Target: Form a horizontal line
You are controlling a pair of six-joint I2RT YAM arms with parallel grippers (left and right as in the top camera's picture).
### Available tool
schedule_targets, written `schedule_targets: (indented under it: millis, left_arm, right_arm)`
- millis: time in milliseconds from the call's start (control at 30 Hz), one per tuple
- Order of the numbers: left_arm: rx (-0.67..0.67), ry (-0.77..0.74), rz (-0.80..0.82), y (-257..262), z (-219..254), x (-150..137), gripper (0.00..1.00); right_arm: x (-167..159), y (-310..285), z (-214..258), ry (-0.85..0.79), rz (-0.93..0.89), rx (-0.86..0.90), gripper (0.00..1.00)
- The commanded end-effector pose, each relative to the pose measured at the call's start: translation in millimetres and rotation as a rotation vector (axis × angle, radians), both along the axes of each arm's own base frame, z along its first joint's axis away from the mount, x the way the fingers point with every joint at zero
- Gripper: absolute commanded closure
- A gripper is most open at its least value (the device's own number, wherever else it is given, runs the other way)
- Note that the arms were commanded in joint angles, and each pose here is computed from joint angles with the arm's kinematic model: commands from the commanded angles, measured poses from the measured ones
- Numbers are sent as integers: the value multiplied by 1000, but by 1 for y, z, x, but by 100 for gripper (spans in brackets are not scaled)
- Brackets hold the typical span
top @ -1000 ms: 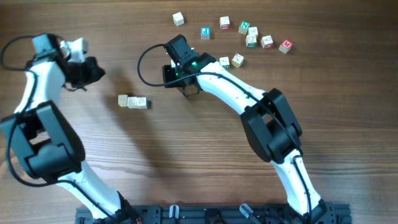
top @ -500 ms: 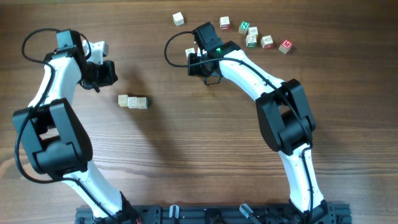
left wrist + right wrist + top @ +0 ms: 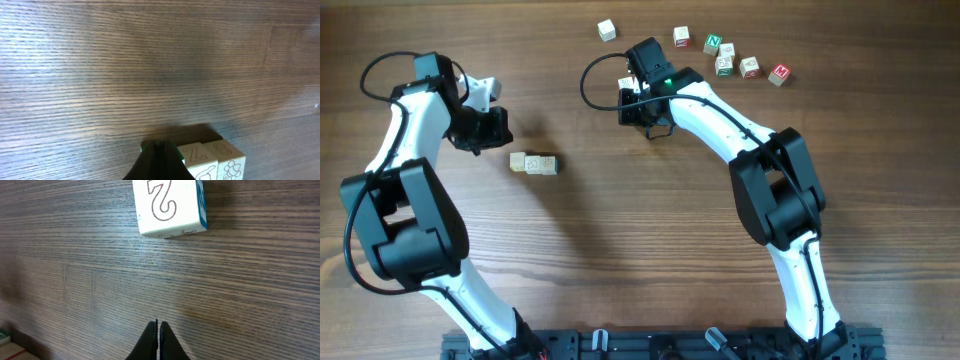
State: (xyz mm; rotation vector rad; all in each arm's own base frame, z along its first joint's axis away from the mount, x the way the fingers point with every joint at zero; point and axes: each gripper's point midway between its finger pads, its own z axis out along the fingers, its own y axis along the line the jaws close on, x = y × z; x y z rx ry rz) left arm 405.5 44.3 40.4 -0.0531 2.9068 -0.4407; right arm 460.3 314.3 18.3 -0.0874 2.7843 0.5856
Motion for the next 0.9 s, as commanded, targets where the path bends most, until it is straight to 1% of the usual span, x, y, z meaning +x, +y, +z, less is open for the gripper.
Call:
schedule_targets:
  millis: [0, 700, 867]
  left_arm:
    - [-16, -27, -36, -8, 9, 2, 96]
    - [-17, -36, -70, -22, -2, 4, 96]
    - [-22, -26, -56, -22, -16, 9, 96]
  right_arm:
    - [-4, 2, 11, 1, 6, 19, 96]
    - [-7, 1, 10, 13, 6, 12, 96]
    - [-7, 1, 10, 13, 6, 12, 96]
